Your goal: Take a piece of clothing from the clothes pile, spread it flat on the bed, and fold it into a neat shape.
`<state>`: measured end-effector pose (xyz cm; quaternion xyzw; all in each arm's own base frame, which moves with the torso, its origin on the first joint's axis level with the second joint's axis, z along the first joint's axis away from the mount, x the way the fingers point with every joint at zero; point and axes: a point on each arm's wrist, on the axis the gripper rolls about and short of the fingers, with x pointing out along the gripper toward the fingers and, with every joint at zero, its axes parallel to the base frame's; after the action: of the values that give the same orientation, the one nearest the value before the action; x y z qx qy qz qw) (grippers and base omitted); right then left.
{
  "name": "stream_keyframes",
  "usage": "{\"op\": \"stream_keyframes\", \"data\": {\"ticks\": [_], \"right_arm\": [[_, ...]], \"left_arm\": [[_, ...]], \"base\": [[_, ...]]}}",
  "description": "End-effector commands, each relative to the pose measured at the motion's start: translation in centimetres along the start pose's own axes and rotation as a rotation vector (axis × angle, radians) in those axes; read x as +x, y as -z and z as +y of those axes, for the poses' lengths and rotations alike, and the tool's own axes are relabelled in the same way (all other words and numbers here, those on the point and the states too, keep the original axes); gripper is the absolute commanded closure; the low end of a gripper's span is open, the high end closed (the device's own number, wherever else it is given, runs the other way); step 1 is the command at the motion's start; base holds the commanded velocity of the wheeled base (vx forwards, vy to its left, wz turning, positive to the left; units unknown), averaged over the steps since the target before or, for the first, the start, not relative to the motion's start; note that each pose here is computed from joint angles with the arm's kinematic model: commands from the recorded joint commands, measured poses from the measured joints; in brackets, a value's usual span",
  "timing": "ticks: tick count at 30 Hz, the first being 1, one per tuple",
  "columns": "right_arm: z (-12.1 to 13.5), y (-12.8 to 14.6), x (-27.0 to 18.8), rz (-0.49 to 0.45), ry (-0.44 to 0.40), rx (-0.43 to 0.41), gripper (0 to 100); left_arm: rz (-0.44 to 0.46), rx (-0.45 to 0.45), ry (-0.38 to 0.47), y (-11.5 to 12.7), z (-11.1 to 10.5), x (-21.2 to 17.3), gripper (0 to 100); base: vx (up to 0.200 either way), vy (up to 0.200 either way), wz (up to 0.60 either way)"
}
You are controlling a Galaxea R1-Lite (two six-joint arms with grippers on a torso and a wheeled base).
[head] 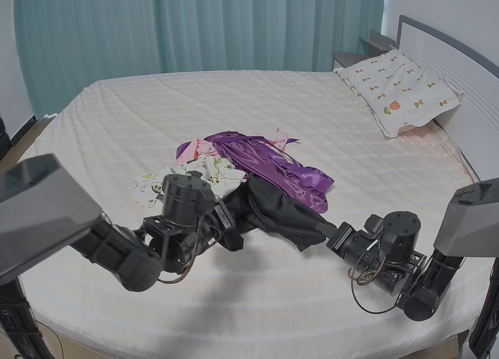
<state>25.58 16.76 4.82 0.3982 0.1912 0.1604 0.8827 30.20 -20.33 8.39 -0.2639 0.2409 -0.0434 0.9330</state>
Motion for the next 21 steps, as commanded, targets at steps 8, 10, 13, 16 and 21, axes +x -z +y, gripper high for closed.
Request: {"op": "stream_keyframes", "data": {"ticks": [8, 10, 13, 16, 21], "right_arm": [[12.0, -12.5, -5.2, -0.471, -0.436, -0.227, 100], [14.0, -15.0, -6.7, -0.531, -0.456, -0.250, 100], [15.7, -18.2, -8.9, -0.603, -0.472, -0.256, 100], [16.7, -19.9, -10.5, -0.651, -0.504, -0.267, 100], [16.9, -18.9, -11.9, -0.565, -0.547, -0.290, 100]], "left_arm": [[-0.416, -0.115, 0.290, -13.5, -3.6, -13.3, 100], [-0.496, -0.118, 0.317, -15.3, -4.0, -14.9, 100], [-0.567, -0.143, 0.374, -17.1, -4.6, -17.2, 100], [-0.597, -0.149, 0.408, -17.9, -4.7, -18.6, 100], [-0.605, -0.163, 0.390, -18.0, -4.8, -18.6, 100]], "base": [[0.000, 0.000, 0.00], [0.000, 0.000, 0.00], [0.000, 0.000, 0.00], [0.000, 0.000, 0.00], [0.000, 0.000, 0.00]]}}
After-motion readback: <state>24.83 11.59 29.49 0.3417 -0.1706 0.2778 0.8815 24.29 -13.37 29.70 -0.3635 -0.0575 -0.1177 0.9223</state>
